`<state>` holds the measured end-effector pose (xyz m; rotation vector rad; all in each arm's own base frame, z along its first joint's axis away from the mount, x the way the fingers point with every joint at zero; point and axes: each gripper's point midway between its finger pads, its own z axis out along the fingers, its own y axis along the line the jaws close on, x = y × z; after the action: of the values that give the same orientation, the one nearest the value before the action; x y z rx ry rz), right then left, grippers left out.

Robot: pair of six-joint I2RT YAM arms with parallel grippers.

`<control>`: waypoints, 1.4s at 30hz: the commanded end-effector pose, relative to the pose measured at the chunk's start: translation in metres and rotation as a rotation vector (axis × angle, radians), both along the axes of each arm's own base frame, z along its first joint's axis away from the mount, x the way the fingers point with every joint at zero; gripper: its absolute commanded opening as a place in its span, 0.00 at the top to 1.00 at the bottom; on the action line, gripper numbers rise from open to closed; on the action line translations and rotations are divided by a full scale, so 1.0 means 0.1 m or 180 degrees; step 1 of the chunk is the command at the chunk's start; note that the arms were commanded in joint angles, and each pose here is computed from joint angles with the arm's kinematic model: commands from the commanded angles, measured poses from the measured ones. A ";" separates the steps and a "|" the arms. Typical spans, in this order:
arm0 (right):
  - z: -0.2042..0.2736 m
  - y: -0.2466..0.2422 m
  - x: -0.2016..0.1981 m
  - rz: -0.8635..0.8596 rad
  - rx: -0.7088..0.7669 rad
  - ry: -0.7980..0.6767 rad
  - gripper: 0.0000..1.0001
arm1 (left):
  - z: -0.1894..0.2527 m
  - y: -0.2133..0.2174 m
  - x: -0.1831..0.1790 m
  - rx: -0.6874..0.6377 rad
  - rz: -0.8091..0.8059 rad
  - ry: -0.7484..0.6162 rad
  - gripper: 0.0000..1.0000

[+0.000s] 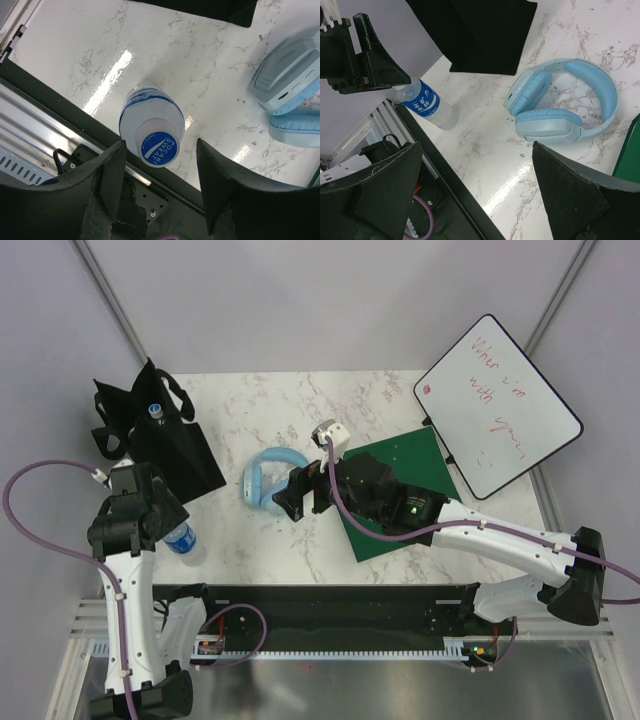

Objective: Place the beverage into the canvas bag

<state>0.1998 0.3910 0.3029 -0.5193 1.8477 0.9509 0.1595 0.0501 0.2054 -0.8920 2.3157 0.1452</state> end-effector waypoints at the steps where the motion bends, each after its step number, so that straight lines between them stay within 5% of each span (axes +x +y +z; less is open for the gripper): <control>1: 0.07 -0.07 0.05 -0.0095 0.0053 -0.0089 0.02 | -0.10 0.00 0.08 -0.0051 0.0069 -0.0028 0.37; 19: 0.04 -0.09 0.03 -0.0095 0.0068 -0.0026 0.02 | -0.03 0.09 0.14 0.0113 0.0003 0.0010 0.53; 24: 0.03 -0.09 0.02 -0.0075 0.0071 -0.0004 0.02 | 0.01 0.08 0.12 0.0118 -0.0024 0.0036 0.42; 42: 0.07 -0.16 0.02 -0.0140 0.0106 -0.0017 0.02 | -0.11 0.04 0.14 0.0053 -0.0098 0.0103 0.47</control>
<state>0.2014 0.3824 0.2944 -0.5069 1.8642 0.9240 0.1672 0.0559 0.1927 -0.8923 2.3588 0.1878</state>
